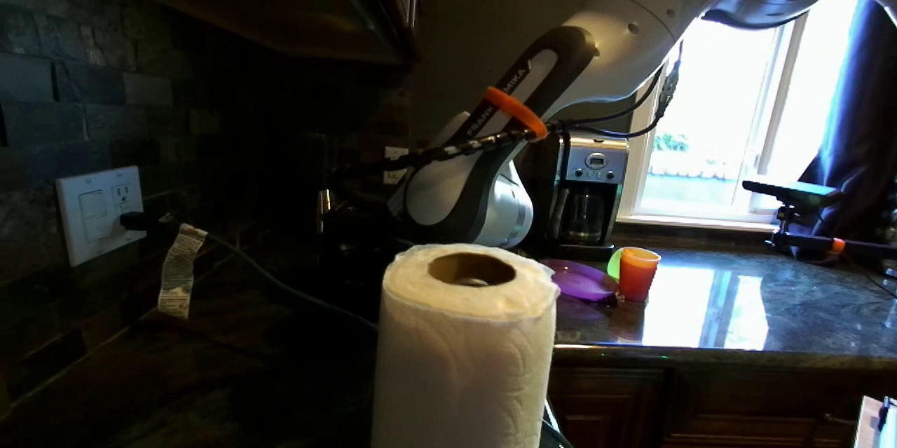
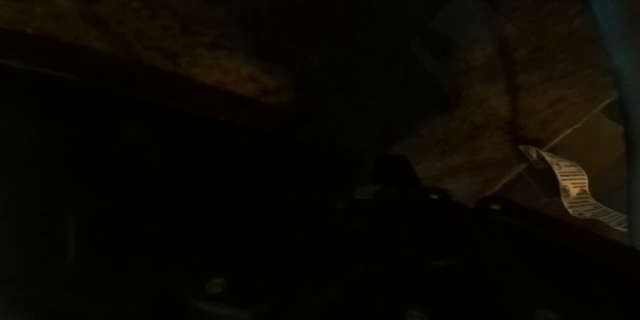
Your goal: Move the toaster slightly to the right
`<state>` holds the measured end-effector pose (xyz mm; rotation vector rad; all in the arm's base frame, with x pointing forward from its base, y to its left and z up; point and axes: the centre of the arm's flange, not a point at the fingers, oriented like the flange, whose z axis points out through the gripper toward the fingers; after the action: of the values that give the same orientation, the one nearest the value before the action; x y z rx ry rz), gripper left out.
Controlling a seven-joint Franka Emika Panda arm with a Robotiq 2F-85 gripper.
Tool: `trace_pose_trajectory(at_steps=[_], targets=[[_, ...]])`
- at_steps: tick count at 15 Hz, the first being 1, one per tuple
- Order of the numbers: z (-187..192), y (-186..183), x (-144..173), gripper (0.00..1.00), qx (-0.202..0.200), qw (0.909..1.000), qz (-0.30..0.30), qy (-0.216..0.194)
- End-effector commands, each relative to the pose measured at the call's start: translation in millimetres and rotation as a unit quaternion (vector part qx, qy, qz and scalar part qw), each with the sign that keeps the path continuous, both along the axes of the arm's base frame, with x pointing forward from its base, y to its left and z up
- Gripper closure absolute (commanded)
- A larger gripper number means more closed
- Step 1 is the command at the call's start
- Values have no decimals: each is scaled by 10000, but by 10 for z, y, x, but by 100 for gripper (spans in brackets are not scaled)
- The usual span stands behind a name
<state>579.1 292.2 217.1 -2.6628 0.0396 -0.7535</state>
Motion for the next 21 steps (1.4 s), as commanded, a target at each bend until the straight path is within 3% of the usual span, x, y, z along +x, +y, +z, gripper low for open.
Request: trace_pose_trajectory(at_steps=[1, 5, 11, 16, 21], targets=[[-220, 99, 196, 100, 87, 9986, -432, -306], [-345, 166, 250, 100, 260, 9964, -483, -654], [-357, 157, 270, 100, -414, 9895, -1188, -708], [-359, 140, 343, 100, -718, 9827, -1436, -922], [-442, 92, 451, 100, -965, 9730, -1549, -1414]])
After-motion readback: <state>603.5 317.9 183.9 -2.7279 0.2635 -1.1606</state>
